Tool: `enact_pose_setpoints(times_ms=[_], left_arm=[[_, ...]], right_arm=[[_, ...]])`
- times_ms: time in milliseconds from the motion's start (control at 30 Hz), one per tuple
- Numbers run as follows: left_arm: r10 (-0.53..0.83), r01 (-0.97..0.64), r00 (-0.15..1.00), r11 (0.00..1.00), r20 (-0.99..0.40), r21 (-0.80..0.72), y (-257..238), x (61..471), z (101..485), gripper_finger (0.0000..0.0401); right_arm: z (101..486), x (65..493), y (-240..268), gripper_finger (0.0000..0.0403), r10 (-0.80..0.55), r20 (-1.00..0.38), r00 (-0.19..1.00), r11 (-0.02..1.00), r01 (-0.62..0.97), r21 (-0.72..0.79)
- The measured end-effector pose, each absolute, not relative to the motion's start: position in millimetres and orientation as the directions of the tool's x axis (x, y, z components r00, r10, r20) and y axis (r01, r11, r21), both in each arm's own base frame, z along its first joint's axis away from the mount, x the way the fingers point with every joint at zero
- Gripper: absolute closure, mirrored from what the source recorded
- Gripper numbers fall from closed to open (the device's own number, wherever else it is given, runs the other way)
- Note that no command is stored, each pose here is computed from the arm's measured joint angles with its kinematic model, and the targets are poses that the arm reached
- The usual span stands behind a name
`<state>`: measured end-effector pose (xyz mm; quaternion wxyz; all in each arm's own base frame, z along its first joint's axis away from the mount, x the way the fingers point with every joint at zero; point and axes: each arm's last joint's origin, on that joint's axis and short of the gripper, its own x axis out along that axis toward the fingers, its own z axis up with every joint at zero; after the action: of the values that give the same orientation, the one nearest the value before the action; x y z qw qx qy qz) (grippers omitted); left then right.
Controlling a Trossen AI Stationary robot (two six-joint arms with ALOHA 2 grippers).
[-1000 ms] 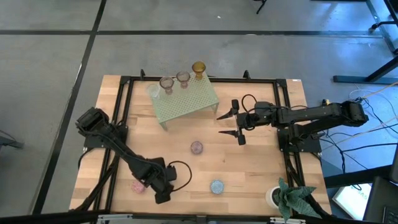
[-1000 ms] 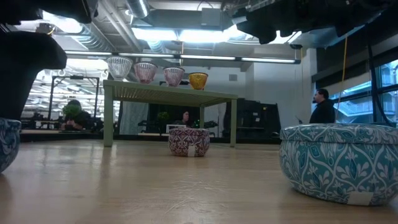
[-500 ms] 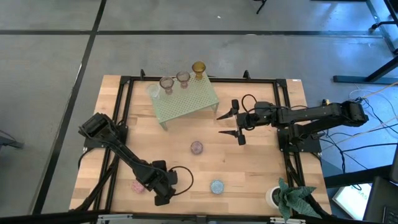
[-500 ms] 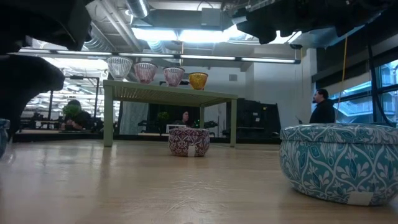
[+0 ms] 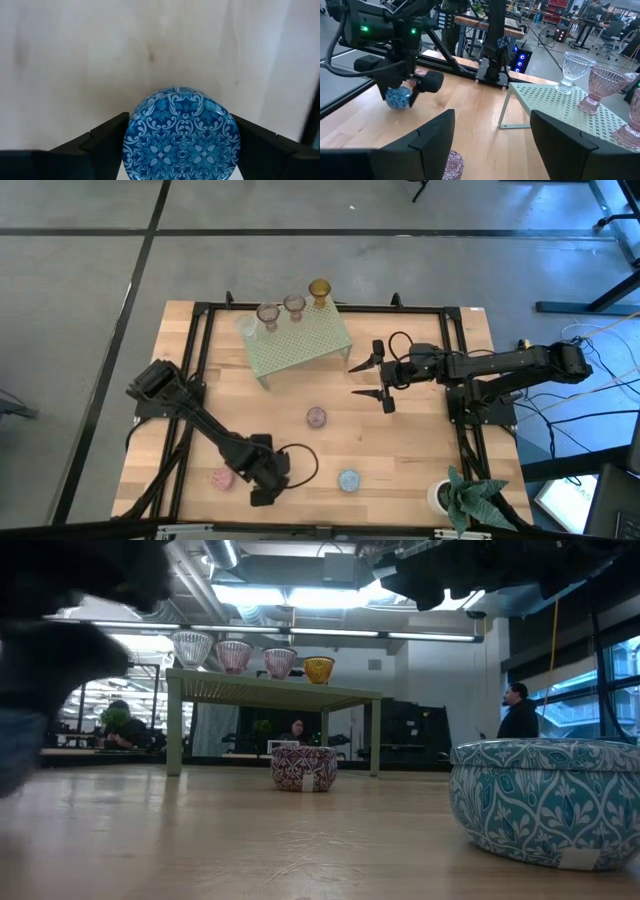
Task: Pick & Place candle stick holders
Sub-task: Put the blue scented candle on the shelf
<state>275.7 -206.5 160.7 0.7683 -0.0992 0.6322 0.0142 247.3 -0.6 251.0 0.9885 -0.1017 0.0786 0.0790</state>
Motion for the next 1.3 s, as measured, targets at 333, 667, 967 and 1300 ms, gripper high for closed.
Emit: enact_pose_setpoints(times_ms=[333,667,967,1300], left_arm=[[0.086,-0.158,0.143,0.985,-0.986,0.063,-157,310,209,0.0098],[0.276,-0.028,0.039,0.961,-0.961,0.275,-109,320,279,0.0098],[0.364,-0.115,0.048,0.927,-0.93,0.357,-59,318,316,0.0097],[0.361,-0.255,0.01,0.903,-0.933,0.346,-9,319,323,0.0097]], right_arm=[[251,247,-1,0.0139,0.14,-0.169,0.976,0.967,-0.172,-0.189],[251,247,-1,0.0139,0.14,-0.17,0.975,0.963,-0.174,-0.205],[251,247,-1,0.0139,0.14,-0.172,0.975,0.961,-0.176,-0.214],[251,247,0,0.0139,0.156,-0.175,0.972,0.959,-0.192,-0.21]])
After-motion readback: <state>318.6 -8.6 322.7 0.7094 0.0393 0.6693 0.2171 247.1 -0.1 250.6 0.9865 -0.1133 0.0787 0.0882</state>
